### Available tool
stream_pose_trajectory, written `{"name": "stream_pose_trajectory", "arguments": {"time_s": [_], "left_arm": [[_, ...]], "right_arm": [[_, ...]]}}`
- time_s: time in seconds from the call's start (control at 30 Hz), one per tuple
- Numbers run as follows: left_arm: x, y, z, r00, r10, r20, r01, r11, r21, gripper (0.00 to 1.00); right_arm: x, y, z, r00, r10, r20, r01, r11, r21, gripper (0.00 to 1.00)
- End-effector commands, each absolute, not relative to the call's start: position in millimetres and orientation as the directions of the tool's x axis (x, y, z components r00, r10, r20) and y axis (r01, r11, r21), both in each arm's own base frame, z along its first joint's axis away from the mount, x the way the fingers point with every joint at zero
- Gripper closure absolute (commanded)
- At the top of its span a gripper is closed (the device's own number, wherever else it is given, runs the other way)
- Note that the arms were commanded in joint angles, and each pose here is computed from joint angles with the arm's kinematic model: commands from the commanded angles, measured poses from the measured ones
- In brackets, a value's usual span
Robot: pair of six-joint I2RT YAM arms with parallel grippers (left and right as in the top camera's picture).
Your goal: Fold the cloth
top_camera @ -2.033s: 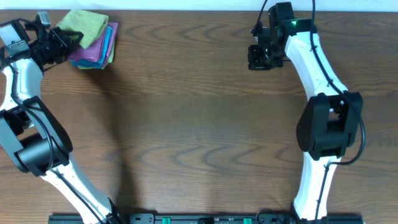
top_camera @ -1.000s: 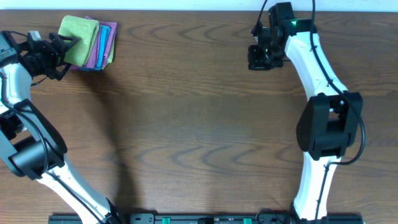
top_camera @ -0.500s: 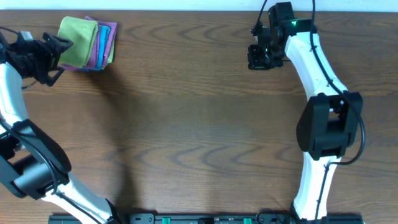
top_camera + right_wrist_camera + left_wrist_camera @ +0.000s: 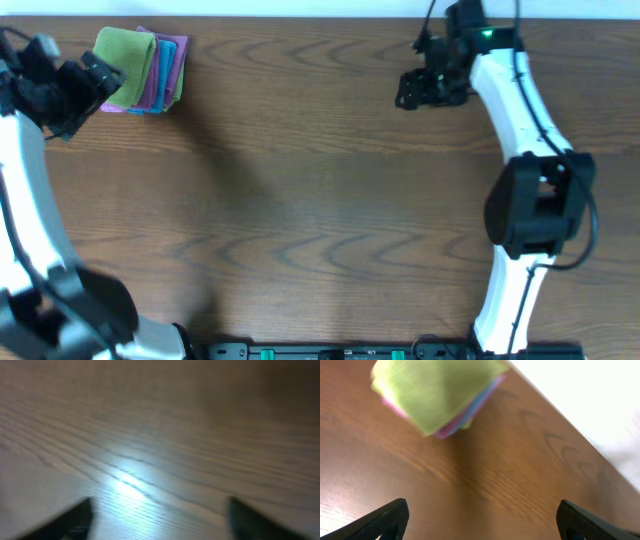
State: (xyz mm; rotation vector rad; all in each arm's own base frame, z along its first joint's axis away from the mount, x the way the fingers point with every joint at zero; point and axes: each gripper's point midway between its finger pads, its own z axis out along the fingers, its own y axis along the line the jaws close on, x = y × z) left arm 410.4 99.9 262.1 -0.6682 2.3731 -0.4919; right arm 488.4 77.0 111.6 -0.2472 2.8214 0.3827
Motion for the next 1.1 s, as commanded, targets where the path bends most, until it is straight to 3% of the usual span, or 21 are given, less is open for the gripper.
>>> {"name": "stream_pose_trajectory", "arguments": {"time_s": [0.0,0.1,0.4,1.07], "left_arm": [[389.3,85.3,309.3,-0.666,-0.401,-0.629,-0.231,0.913,-0.338,0.05],[366.7,52.6,341.3,-0.656,-0.27,-0.705,-0.104,0.957,-0.27,0.05],[339.4,29.9,366.7,-0.626,-0.233,-0.744,-0.049,0.964,-0.261,0.05],[333.5,35.7,364.9,-0.631,-0.231,-0.741,-0.081,0.969,-0.233,0.04]], "right_arm": [[495.0,38.4,184.6,-0.884,-0.113,-0.454,-0.198,0.969,0.145,0.01],[482.5,1.4,215.7,-0.871,-0.05,-0.488,-0.127,0.984,0.126,0.01],[468.3,-70.2,238.7,-0.849,0.079,-0.522,0.02,0.993,0.118,0.01],[469.1,-63.3,236.6,-0.853,0.067,-0.518,0.006,0.993,0.119,0.01]]}}
